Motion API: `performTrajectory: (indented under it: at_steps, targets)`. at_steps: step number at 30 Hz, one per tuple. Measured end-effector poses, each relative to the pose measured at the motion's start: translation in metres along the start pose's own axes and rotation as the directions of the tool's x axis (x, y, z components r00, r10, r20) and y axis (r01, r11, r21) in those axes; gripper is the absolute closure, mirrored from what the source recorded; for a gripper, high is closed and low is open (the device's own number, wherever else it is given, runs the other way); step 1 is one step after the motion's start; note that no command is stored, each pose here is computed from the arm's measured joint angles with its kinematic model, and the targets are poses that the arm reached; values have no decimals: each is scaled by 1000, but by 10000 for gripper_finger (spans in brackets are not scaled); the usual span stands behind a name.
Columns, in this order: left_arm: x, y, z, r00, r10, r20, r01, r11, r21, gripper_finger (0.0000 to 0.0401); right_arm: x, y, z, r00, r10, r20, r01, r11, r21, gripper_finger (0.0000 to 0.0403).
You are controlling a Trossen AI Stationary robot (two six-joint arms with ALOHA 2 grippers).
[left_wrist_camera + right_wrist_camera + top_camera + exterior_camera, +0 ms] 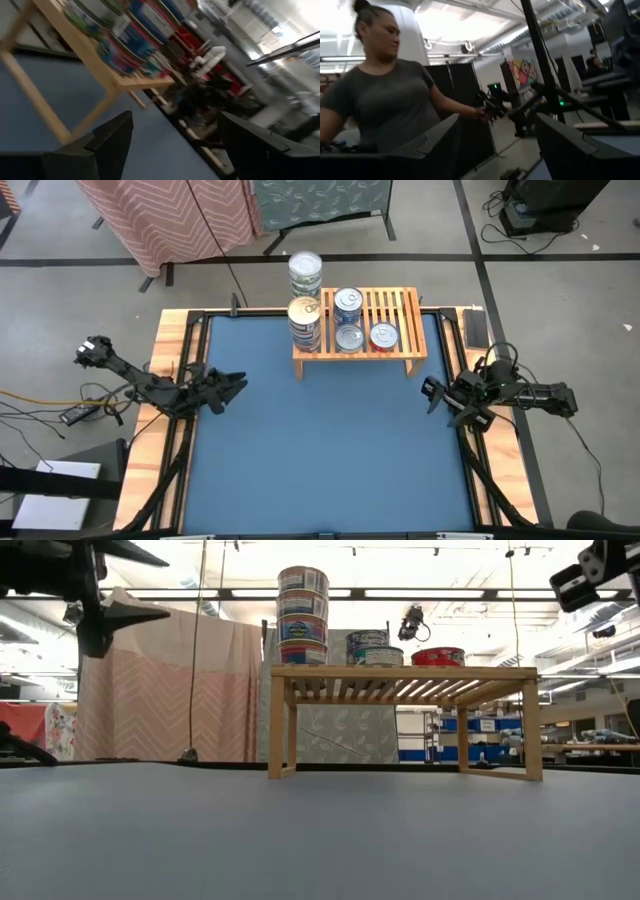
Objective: Stack canned seafood by type on shelf
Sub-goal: Return to Home Position
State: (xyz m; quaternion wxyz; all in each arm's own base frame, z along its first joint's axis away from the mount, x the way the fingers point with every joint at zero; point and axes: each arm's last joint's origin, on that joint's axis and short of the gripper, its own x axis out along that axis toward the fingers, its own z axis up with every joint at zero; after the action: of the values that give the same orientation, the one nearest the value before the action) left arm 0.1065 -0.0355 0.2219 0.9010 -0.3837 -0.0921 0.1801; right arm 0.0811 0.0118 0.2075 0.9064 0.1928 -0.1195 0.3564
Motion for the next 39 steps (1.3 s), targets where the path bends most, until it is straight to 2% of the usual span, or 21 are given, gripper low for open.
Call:
performTrajectory:
  at_steps: [3,4,6,9,11,13,15,17,20,22,25,28,30,32,36,39]
  targets:
    - [0,-3,1,997,-64,-35,61,994,-90,105,0,-2,-3,1000,-17,-23,17,1000,-7,148]
    - [0,-5,0,993,-105,-61,99,991,-86,106,0,-2,-3,1000,-21,-22,21,1000,-20,148]
    - [-1,-10,0,966,-222,-134,227,974,23,105,0,-3,-2,999,-37,-9,37,998,-49,148]
    - [-5,-22,5,872,-450,-194,481,861,166,105,0,-3,-2,999,-38,-9,38,998,-49,148]
    - [-10,-29,14,790,-593,-158,613,749,252,105,0,-3,-2,999,-38,-8,38,998,-50,147]
    - [-16,-31,22,705,-693,-152,695,634,338,105,0,-2,-2,999,-34,-2,34,998,-56,146]
    - [-22,-29,28,661,-736,-148,727,578,370,105,0,-1,-1,1000,-24,4,24,998,-65,145]
    - [-28,-25,34,648,-750,-134,730,561,389,105,0,0,2,1000,-8,22,10,993,-117,144]
    - [-36,-16,39,633,-760,-146,743,544,390,105,0,4,7,997,20,73,1,961,-276,146]
    - [-39,-12,40,628,-761,-160,750,539,383,105,-1,6,9,995,38,88,-9,949,-314,147]
    - [-40,-12,41,627,-749,-214,758,523,391,105,-1,7,9,996,63,58,-44,957,-286,145]
    - [-39,-11,39,636,-730,-250,756,526,388,105,-2,6,10,997,64,53,-51,973,-227,143]
    - [-39,-10,36,643,-712,-282,753,522,401,105,-2,4,8,998,57,22,-49,960,-275,142]
    - [-37,-7,33,675,-674,-300,729,544,416,105,-2,0,2,998,48,-40,-58,946,-319,142]
    - [-36,-3,26,690,-638,-342,720,552,420,105,-4,-13,-11,988,-117,-105,91,972,-218,144]
    - [-35,2,19,694,-597,-404,720,561,408,105,-6,-19,-15,965,-241,-101,210,946,-248,146]
